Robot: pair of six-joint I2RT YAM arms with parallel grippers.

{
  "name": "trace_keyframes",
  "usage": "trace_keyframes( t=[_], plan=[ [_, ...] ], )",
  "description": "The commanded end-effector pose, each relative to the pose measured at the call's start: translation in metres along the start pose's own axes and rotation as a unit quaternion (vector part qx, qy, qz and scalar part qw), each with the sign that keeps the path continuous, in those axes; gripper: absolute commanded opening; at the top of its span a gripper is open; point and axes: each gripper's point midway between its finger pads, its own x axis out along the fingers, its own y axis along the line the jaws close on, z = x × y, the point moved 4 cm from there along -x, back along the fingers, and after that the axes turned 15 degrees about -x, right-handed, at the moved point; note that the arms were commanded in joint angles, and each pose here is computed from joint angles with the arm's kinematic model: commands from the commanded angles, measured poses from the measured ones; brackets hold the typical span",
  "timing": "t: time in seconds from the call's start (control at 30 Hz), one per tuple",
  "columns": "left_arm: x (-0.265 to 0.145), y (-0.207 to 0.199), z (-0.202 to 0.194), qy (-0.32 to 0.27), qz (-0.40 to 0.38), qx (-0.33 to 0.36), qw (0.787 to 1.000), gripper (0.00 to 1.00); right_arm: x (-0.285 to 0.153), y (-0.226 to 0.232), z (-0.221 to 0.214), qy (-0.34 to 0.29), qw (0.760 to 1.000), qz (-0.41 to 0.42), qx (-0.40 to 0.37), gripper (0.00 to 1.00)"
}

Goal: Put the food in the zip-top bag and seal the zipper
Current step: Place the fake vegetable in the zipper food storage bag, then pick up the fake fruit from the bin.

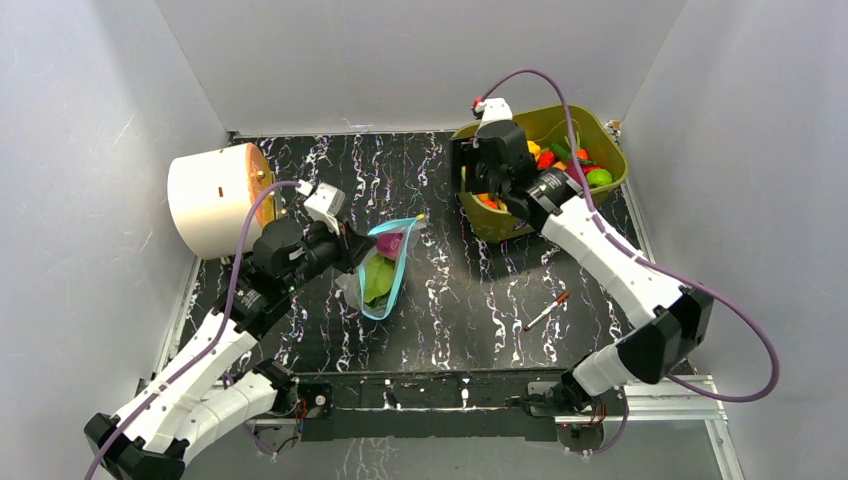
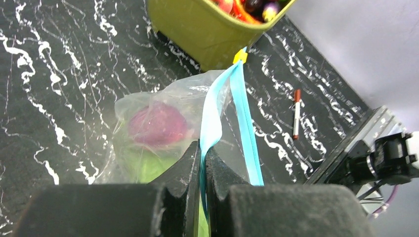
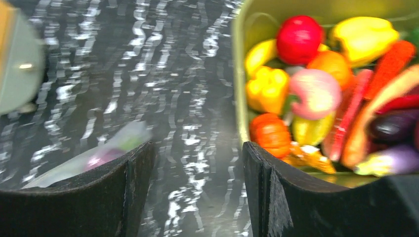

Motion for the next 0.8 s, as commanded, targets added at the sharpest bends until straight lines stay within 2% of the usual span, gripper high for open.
trace_keyframes(
  t=[0.0,0.1,0.37,0.6,0.77],
  plan=[
    [-0.004,0.014,-0.013,-0.01,0.004,0.032,0.999,0.0,0.018,-0.057,0.001,0.02,0.997,-0.072,-0.031,0.63],
    [-0.005,0.023,-0.03,-0.004,0.005,0.033,0.999,0.0,0.04,-0.08,-0.014,0.05,0.995,-0.081,-0.033,0.66],
    [-0.008,0.024,-0.036,0.008,0.001,0.045,0.999,0.0,0.084,-0.129,-0.043,0.103,0.987,-0.12,-0.034,0.74],
    [-0.008,0.023,-0.038,0.018,-0.007,0.049,0.999,0.0,0.12,-0.144,-0.058,0.129,0.986,-0.094,-0.04,0.89],
    [-0.008,0.022,-0.039,0.018,-0.012,0.047,0.999,0.0,0.141,-0.155,-0.073,0.158,0.982,-0.093,-0.042,0.9]
  ],
)
